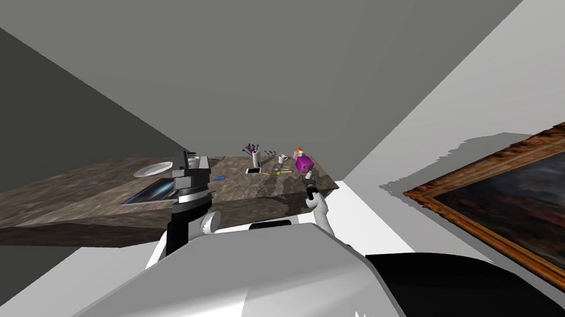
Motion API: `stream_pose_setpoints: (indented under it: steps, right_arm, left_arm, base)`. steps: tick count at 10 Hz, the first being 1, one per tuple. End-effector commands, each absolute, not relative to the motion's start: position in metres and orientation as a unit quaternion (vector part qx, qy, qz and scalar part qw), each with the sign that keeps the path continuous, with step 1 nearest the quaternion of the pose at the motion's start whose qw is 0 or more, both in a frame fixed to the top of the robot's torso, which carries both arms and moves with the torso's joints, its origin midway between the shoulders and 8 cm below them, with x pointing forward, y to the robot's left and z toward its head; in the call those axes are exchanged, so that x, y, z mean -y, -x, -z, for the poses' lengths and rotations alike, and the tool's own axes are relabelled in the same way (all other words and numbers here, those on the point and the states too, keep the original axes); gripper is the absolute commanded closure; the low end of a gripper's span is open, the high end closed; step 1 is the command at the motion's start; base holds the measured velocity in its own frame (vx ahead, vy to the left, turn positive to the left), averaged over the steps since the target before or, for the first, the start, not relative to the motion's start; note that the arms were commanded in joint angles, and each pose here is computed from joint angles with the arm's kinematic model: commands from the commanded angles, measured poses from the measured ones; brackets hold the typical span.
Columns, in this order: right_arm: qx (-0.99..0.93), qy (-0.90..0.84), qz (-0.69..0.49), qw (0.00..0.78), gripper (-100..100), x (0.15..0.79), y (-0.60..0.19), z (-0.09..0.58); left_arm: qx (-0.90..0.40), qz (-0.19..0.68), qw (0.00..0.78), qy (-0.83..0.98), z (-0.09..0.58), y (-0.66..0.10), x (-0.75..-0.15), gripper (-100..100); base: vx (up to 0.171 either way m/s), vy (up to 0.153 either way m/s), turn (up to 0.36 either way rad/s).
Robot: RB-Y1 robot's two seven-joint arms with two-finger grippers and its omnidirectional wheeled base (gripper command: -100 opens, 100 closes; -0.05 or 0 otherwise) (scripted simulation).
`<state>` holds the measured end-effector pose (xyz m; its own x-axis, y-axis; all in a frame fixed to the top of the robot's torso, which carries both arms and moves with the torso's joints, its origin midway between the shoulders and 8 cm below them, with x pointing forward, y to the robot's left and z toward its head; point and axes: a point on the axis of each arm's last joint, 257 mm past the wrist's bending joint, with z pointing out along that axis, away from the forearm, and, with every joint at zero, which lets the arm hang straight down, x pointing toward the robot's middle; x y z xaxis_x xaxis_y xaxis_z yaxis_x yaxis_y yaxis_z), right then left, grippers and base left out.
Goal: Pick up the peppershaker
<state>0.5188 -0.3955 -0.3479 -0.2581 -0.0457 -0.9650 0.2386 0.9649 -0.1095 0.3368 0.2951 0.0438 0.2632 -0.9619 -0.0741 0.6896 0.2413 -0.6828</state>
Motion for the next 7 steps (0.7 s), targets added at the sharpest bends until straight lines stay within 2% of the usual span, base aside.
stream_pose_setpoints:
  steps: [1,5,7]
  right_arm:
    - [-0.786,-0.061,0.12,0.604,-100,0.397,-0.517,0.349]
    - [-0.785,-0.075,0.108,0.605,-100,0.397,-0.517,0.349]
    - [-0.789,-0.077,0.125,0.597,-100,0.404,-0.505,0.352]
  left_arm:
    - [-0.251,0.553,0.747,0.272,-0.044,-0.337,-0.295,0]
    - [-0.251,0.553,0.747,0.272,-0.044,-0.337,-0.295,0]
    - [-0.251,0.553,0.747,0.272,-0.044,-0.337,-0.295,0]
  base:
    - [0.018,-0.016,-0.002]
    - [0.002,-0.001,-0.002]
    - [0.024,-0.023,0.1]
